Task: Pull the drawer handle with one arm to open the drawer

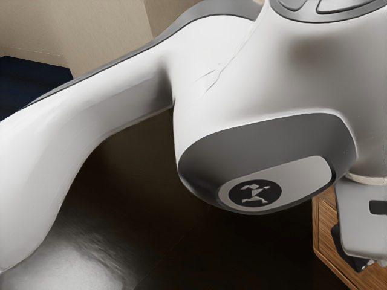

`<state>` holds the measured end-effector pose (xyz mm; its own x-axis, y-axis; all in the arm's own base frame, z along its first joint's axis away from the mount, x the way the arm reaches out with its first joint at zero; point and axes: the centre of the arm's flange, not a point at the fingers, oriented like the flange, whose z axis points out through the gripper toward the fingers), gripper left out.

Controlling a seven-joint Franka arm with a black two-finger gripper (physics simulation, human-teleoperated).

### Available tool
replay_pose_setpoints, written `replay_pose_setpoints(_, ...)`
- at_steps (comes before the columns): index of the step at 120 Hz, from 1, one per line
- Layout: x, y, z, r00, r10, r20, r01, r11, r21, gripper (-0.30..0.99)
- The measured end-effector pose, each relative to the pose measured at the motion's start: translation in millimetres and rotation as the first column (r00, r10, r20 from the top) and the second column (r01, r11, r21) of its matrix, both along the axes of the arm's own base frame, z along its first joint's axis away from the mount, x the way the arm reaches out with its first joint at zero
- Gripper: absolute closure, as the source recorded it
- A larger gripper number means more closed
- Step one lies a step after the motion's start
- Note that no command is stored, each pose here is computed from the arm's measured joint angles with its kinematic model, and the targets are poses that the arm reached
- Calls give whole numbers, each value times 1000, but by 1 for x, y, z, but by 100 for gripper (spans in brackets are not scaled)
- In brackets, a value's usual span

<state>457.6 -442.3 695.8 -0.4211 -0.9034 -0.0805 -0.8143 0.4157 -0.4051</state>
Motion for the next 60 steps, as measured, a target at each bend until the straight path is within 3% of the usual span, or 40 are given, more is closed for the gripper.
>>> replay_pose_setpoints(60, 8, 7, -13, 999, -25, 44, 19, 992, 121, 0)
